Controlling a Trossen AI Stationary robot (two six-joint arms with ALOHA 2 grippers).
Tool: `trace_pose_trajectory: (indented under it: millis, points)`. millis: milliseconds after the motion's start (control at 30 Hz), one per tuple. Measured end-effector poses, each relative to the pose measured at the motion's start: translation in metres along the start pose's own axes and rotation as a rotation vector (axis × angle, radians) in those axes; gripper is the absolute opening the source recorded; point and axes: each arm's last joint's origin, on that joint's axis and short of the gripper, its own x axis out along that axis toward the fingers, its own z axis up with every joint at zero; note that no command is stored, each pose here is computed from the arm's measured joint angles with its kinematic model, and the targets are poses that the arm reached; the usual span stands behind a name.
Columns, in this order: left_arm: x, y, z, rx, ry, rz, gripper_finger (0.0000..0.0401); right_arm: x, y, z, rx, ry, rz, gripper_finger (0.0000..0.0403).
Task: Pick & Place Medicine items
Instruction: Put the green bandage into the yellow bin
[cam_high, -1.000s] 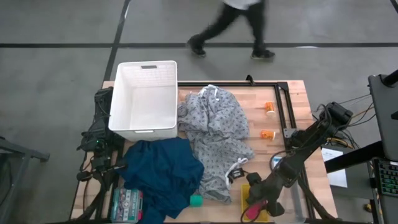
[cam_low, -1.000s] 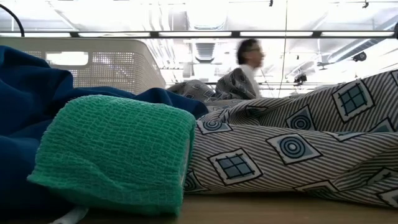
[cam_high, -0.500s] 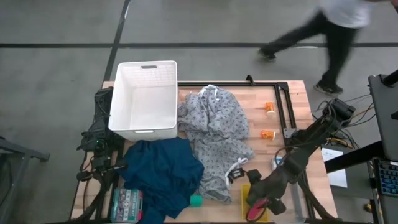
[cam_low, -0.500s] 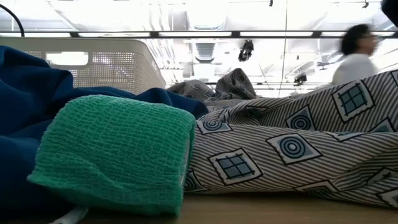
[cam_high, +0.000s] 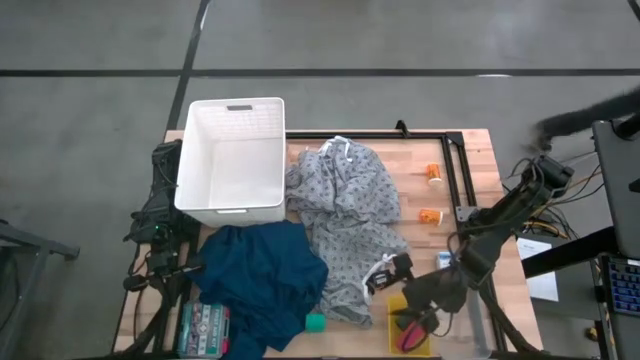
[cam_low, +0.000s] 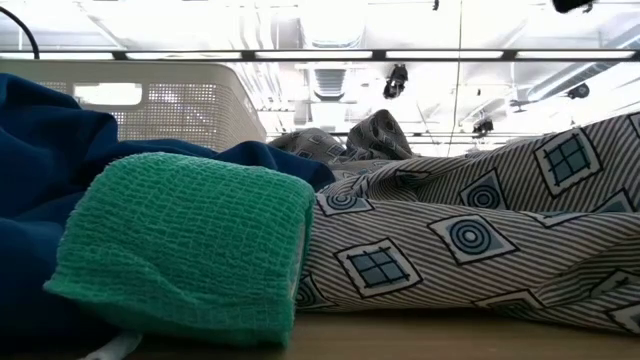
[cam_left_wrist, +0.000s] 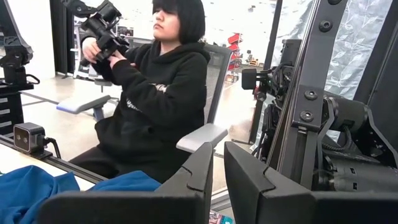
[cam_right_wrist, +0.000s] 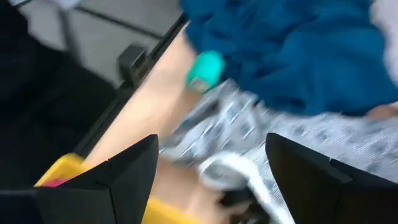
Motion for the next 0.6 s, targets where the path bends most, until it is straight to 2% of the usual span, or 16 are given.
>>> trace_pose_trajectory:
  millis: [400,600]
  points:
    - [0.0,0.0,0.0,0.0,0.0,0.0,0.0047,0.027,-0.001,0.016,0.111,-0.193,-0.028,0.0289]
    - [0.0,0.0,0.0,0.0,-0.001,0.0,0.0047,0.057,0.003,0.014,0.154,-0.266,-0.034,0.0286]
